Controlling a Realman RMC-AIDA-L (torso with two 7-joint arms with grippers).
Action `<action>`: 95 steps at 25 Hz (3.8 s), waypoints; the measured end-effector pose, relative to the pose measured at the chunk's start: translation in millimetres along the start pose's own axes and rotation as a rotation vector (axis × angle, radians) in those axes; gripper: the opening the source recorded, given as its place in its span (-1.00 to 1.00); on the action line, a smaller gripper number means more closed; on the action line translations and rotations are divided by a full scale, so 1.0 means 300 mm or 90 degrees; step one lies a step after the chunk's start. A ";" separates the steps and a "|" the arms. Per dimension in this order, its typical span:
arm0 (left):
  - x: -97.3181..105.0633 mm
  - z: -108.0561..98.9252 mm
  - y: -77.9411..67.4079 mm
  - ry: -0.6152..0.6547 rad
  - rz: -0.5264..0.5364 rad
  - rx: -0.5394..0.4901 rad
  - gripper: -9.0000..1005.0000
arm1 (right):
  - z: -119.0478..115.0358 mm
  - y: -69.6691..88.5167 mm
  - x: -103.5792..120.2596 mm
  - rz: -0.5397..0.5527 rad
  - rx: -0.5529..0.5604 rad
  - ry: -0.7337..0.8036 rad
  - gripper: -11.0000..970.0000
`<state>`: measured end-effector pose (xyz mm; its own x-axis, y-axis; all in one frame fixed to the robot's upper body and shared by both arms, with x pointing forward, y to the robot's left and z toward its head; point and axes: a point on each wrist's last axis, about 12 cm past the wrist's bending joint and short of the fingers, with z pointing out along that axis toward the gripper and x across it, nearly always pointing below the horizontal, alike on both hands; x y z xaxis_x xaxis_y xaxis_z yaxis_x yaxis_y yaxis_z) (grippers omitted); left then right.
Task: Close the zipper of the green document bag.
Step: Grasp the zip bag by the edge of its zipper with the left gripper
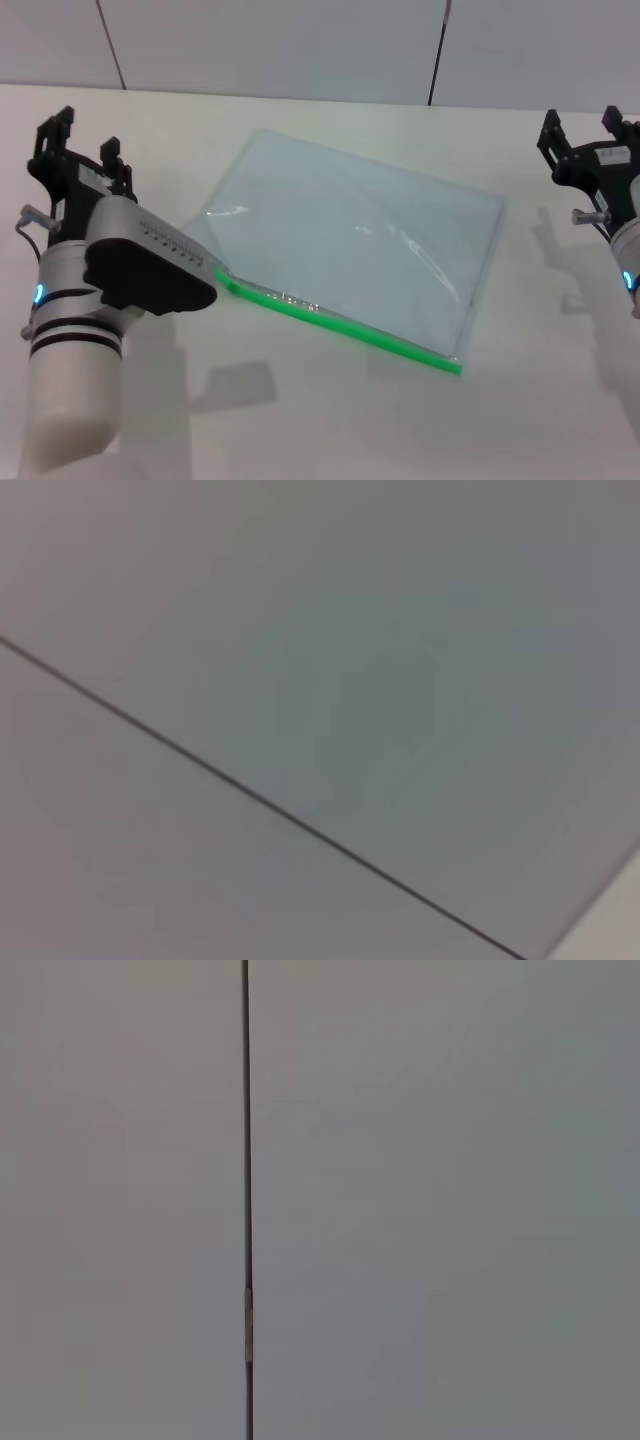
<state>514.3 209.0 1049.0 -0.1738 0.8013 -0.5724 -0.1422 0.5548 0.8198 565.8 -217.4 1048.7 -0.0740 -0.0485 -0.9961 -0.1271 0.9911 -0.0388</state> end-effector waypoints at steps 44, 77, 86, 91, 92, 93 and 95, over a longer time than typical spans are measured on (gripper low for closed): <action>0.061 -0.019 -0.082 0.070 0.178 0.156 0.20 | 0.010 -0.064 -0.002 0.021 0.046 0.008 0.47; 0.026 -0.016 -0.135 0.030 0.268 0.245 0.20 | 0.010 -0.058 -0.001 0.015 0.040 0.014 0.47; 0.021 -0.017 -0.142 0.017 0.291 0.257 0.20 | 0.011 -0.054 -0.001 0.013 0.036 0.014 0.47; 0.014 -0.016 -0.145 0.004 0.303 0.259 0.20 | 0.012 -0.054 -0.002 0.011 0.036 0.014 0.47; 0.008 -0.014 -0.146 -0.003 0.309 0.259 0.20 | 0.012 -0.054 -0.002 0.011 0.036 0.014 0.47; 0.008 -0.014 -0.146 -0.003 0.309 0.259 0.20 | 0.013 -0.054 -0.002 0.011 0.036 0.013 0.47; 0.003 -0.013 -0.147 -0.009 0.313 0.259 0.20 | 0.013 -0.053 -0.003 0.011 0.035 0.013 0.47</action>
<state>516.5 184.4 1012.4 -0.1111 0.9852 -0.1302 0.3330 0.1603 0.9292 571.8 -232.6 1049.8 -0.0957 -0.0329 -0.9949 -0.0711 0.9971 -0.0261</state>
